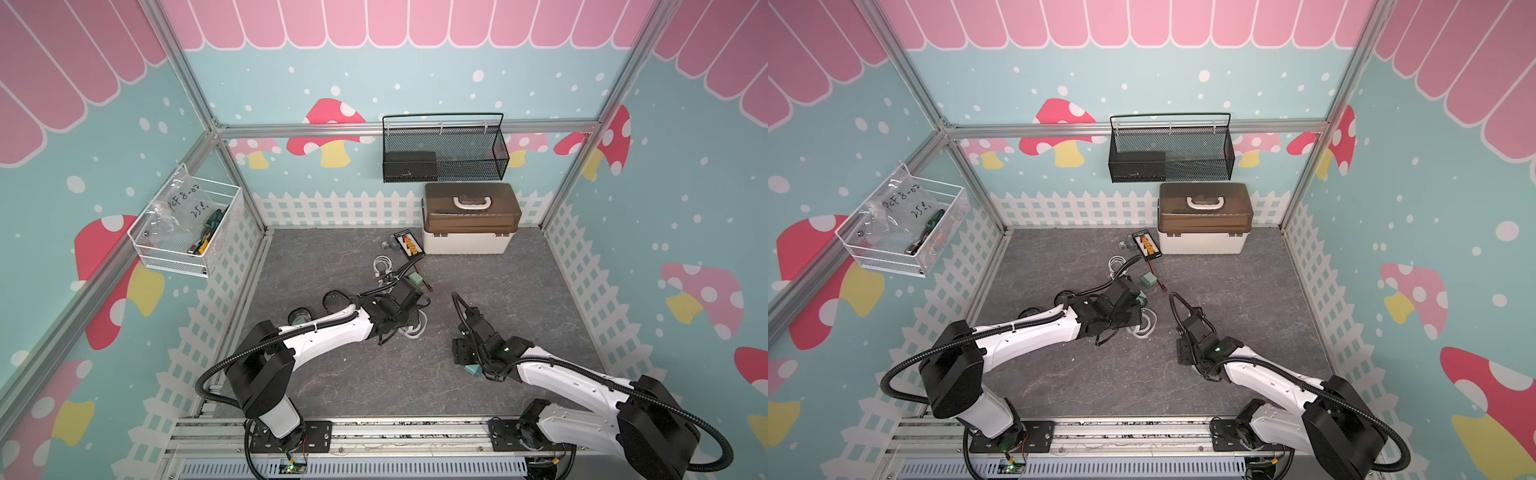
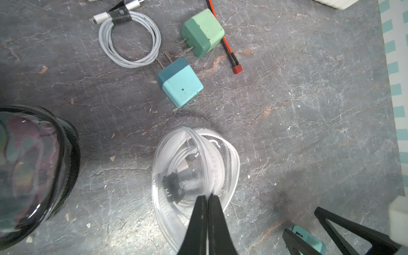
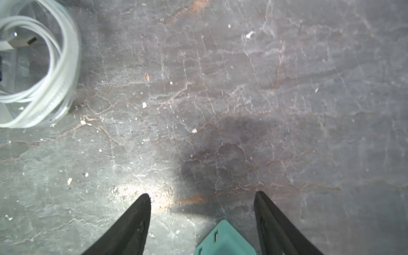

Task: Pack away charging kits
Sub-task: Pick up the plug from the center of the board, then place the plug in the storage bag.

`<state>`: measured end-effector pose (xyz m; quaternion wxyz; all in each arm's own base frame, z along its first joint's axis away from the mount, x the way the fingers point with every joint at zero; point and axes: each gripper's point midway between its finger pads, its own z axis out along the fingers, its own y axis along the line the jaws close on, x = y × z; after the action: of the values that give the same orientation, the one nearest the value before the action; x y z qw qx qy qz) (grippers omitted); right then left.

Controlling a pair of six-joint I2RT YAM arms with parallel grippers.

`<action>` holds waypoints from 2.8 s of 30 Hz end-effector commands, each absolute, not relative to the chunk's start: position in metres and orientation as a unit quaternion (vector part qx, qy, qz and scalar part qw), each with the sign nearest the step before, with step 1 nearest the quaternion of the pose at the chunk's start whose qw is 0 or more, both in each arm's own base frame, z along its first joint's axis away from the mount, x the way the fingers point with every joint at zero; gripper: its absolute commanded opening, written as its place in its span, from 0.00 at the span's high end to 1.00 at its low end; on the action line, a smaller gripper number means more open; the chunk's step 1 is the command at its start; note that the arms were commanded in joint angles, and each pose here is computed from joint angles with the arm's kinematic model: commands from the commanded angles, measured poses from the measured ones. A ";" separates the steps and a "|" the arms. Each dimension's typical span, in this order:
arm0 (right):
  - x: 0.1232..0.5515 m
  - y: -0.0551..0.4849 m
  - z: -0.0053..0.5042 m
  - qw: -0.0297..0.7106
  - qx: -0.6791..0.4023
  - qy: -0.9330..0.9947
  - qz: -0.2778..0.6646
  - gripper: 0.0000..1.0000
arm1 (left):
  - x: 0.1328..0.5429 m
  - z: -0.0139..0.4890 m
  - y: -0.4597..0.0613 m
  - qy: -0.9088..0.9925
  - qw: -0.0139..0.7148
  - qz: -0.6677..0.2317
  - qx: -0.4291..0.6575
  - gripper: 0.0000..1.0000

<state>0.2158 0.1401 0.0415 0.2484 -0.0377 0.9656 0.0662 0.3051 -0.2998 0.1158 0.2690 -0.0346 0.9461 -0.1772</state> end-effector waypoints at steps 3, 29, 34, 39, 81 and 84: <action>0.181 0.127 0.018 0.181 -0.024 0.981 0.058 0.28 | 0.303 0.122 -0.291 0.943 0.279 -0.177 -0.037 1.00; 0.158 0.130 0.019 0.178 -0.075 0.981 -0.024 0.65 | 0.302 0.123 -0.302 0.943 0.269 -0.193 -0.026 1.00; 0.166 0.144 0.039 0.205 -0.073 0.976 0.014 0.81 | 0.298 0.122 -0.312 0.943 0.258 -0.210 -0.014 1.00; 0.200 0.190 0.096 0.272 -0.079 0.955 0.087 0.86 | 0.286 0.120 -0.333 0.940 0.239 -0.244 0.009 1.00; 0.285 0.233 0.063 0.282 -0.025 0.946 0.157 0.92 | 0.271 0.122 -0.349 0.897 0.246 -0.367 -0.026 1.00; 0.286 0.236 0.059 0.277 -0.026 0.947 0.158 0.90 | 0.271 0.121 -0.354 0.895 0.240 -0.375 -0.025 1.00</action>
<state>0.2847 0.2313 0.0653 0.2832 -0.0322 0.9467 0.1498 0.2715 -0.3464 0.1172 0.2405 -0.0203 0.9039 -0.3532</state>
